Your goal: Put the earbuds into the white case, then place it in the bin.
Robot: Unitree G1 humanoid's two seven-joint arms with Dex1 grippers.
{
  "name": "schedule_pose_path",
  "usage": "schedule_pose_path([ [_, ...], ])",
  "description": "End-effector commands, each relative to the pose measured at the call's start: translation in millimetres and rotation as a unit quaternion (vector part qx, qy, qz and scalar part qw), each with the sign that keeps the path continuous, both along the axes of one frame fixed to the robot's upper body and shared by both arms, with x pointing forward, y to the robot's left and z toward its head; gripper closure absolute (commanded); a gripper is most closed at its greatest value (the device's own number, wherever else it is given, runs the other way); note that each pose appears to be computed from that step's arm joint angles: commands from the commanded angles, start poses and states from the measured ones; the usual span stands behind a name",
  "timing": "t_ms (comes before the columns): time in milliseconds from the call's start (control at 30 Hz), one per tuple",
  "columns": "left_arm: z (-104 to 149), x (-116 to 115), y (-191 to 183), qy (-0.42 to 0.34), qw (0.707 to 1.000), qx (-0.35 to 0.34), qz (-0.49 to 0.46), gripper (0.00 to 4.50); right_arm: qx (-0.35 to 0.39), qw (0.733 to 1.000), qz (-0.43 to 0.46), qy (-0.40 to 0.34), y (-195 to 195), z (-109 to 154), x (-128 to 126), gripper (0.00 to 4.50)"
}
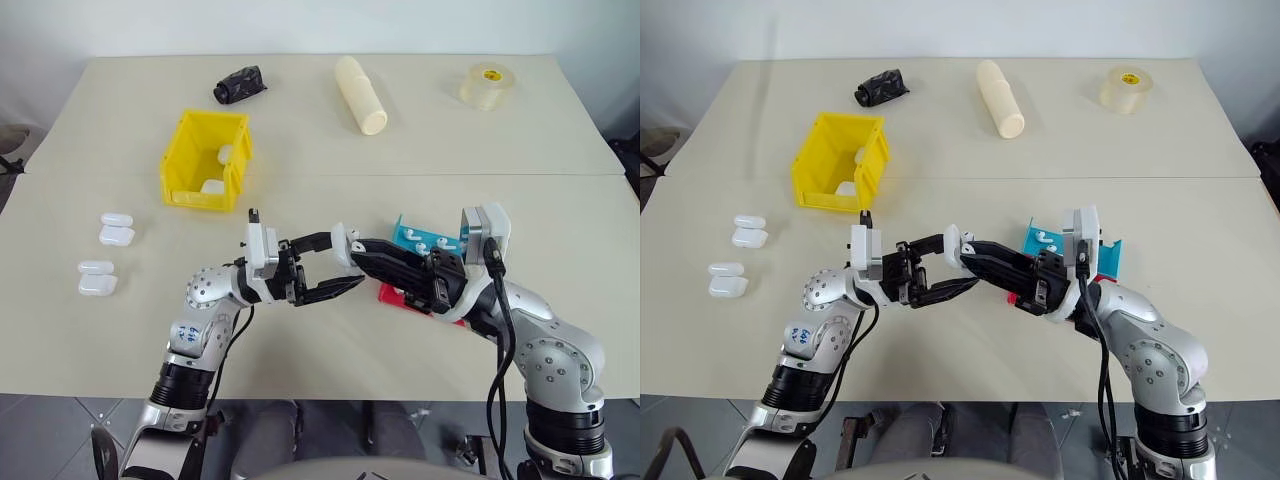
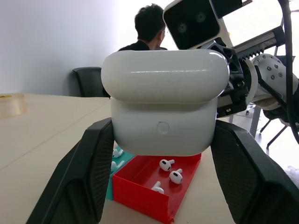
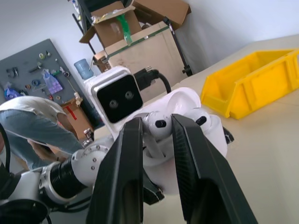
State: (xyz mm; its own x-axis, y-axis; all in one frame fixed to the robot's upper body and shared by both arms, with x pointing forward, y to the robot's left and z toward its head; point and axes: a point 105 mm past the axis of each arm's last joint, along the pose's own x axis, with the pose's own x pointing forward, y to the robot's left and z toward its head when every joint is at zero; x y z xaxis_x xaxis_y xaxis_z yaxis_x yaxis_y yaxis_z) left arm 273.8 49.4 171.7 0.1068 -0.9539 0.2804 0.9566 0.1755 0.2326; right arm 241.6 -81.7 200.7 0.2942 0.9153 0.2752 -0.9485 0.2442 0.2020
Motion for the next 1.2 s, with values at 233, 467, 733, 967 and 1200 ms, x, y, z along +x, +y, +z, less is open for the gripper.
schedule_pose_path([
  [233,19.2,-6.8,-4.6,-0.03,0.999,-0.02,-0.018,1.74,-0.044,0.999,0.005,-0.003,2.8,-15.9,-4.7,3.2],
  [467,17.2,-5.9,-2.7,-0.019,1.0,0.004,-0.022,1.74,-0.063,0.997,-0.013,-0.039,-3.6,-11.2,-0.7,0.99],
  [733,-13.4,14.8,18.6,-0.088,0.963,0.254,0.03,1.74,-0.199,0.976,-0.018,-0.088,-35.1,-17.0,2.2,1.93],
  [967,-20.6,29.4,16.3,-0.14,0.926,0.347,0.043,1.74,-0.236,0.958,0.008,-0.159,-19.2,-8.8,4.8,4.41],
  [1200,-27.4,24.5,3.5,-0.152,0.918,0.365,0.018,1.74,-0.222,0.96,0.026,-0.169,14.1,-2.5,9.8,4.46],
])
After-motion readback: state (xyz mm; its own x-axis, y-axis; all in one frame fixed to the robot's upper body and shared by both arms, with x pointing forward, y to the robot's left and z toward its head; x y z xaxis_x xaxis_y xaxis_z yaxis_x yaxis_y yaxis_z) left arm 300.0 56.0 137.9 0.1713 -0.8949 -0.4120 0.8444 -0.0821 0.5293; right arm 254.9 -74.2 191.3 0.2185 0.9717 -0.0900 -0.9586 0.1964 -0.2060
